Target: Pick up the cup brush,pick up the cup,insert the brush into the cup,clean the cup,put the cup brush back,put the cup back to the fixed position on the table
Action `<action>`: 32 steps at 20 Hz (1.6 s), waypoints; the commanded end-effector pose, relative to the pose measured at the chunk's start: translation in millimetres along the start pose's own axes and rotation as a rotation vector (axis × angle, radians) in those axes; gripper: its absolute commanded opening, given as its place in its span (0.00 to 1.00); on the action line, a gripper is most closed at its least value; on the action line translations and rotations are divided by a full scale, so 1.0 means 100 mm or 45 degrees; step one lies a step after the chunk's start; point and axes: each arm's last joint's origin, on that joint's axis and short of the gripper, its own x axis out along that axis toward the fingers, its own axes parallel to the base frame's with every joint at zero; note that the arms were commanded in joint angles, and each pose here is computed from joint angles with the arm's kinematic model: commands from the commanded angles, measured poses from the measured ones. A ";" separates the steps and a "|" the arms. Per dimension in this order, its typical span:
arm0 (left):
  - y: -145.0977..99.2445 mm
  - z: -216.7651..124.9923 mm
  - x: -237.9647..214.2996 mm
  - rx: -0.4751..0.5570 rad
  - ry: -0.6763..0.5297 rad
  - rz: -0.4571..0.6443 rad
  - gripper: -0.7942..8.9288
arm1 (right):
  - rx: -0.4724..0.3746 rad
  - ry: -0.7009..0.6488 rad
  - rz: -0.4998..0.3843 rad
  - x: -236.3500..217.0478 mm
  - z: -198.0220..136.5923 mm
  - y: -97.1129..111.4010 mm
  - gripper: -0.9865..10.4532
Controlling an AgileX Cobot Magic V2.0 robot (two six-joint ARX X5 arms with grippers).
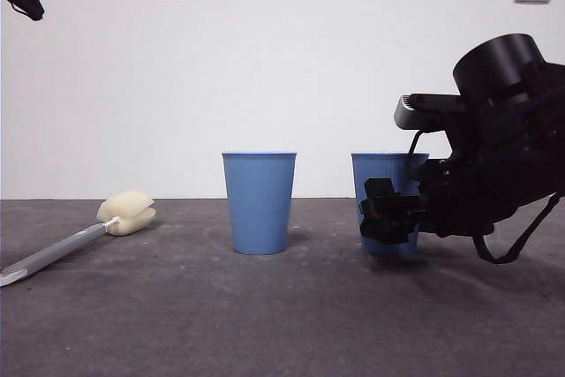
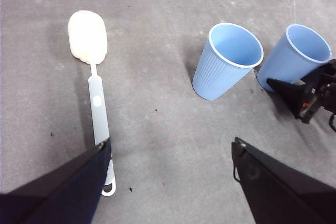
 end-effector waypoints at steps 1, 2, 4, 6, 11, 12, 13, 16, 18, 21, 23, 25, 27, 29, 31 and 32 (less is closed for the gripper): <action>0.01 -0.02 0.01 0.019 0.008 0.002 0.48 | -0.003 0.096 0.020 -0.05 -0.09 0.02 0.45; 0.01 -0.02 0.01 0.019 0.008 0.002 0.48 | -0.003 0.088 0.019 -0.07 -0.06 0.02 0.45; 0.01 -0.02 0.01 0.019 0.009 0.002 0.48 | -0.002 0.076 0.017 -0.10 -0.01 0.01 0.47; 0.01 -0.02 0.01 0.018 0.010 0.003 0.48 | 0.002 0.079 0.018 -0.15 0.04 0.01 0.48; 0.01 -0.04 0.01 0.015 0.032 0.006 0.48 | 0.011 0.266 0.028 -0.38 0.12 0.00 0.48; 0.01 -0.04 0.01 0.013 0.039 0.008 0.48 | 0.034 0.306 0.030 -0.45 0.14 0.00 0.48; 0.01 -0.05 0.01 0.012 0.048 0.009 0.48 | 0.049 0.341 0.047 -0.53 0.17 0.00 0.48; 0.02 -0.07 0.01 0.017 0.082 0.015 0.47 | 0.178 0.419 0.139 -0.84 0.30 0.01 0.47; 0.02 -0.10 0.01 0.012 0.112 0.012 0.47 | 0.263 0.455 0.243 -1.11 0.38 0.03 0.47; 0.00 -0.12 0.01 0.005 0.158 -0.100 0.47 | 0.330 0.516 0.414 -1.56 0.45 0.06 0.40; -0.01 -0.12 0.01 0.001 0.169 -0.151 0.46 | 0.330 0.546 0.490 -1.83 0.50 0.07 0.35; -0.03 -0.13 0.00 -0.004 0.186 -0.210 0.39 | 0.320 0.557 0.527 -2.05 0.55 0.07 0.26; -0.03 -0.15 0.00 -0.008 0.214 -0.231 0.11 | 0.290 0.539 0.540 -2.21 0.63 0.06 0.11; -0.03 -0.17 0.00 0.001 0.238 -0.229 0.07 | 0.251 0.518 0.548 -2.32 0.71 0.05 0.07; -0.02 -0.18 -0.01 0.014 0.253 -0.226 0.07 | 0.233 0.504 0.550 -2.37 0.77 0.05 0.07; -0.02 -0.18 -0.01 0.014 0.253 -0.226 0.07 | 0.232 0.499 0.547 -2.38 0.79 0.05 0.08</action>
